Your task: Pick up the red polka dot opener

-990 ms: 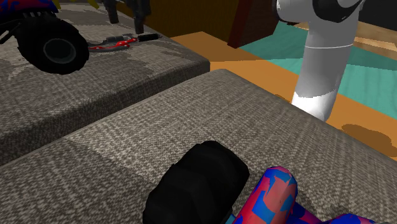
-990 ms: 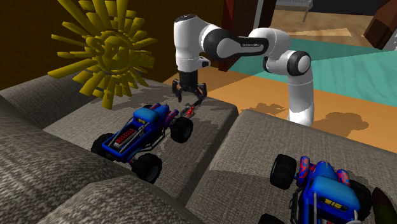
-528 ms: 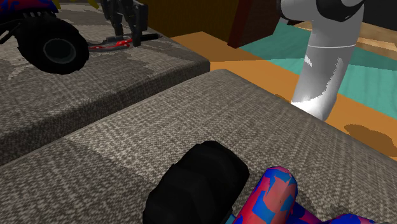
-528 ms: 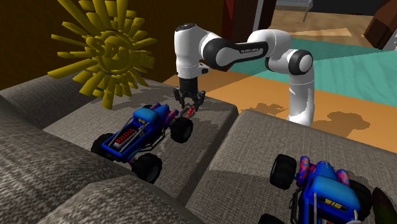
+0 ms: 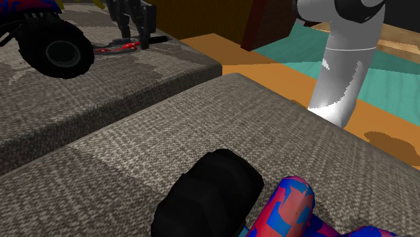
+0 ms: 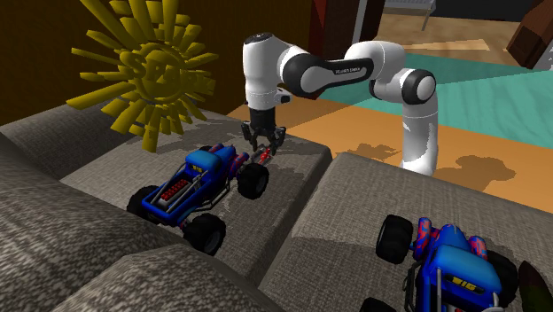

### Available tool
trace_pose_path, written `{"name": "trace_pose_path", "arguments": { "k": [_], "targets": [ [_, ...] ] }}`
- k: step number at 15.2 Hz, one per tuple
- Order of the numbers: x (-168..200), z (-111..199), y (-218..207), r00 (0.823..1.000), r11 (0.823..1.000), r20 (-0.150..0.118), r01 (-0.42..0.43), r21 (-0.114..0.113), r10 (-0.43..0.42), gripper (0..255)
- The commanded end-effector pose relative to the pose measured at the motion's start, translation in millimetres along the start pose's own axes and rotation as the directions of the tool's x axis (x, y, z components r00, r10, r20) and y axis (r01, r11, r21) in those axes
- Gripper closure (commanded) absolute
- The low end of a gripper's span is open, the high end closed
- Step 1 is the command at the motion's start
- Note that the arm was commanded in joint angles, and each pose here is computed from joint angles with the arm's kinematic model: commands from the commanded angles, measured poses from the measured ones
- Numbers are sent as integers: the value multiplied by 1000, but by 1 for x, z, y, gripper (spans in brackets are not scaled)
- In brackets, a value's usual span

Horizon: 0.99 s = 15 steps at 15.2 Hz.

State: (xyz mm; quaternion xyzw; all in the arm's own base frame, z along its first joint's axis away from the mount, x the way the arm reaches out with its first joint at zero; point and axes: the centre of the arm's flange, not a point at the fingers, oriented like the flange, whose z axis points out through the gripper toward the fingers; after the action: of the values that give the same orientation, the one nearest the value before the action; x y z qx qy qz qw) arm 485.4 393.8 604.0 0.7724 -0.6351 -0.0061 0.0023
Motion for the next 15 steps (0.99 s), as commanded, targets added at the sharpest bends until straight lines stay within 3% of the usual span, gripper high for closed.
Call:
{"name": "trace_pose_path", "arguments": {
  "k": [1,15],
  "targets": [
    [0,0,-1,1000,1000,0,0,0,0,255],
    [0,-74,0,1000,1000,0,0,0,0,255]
  ]
}}
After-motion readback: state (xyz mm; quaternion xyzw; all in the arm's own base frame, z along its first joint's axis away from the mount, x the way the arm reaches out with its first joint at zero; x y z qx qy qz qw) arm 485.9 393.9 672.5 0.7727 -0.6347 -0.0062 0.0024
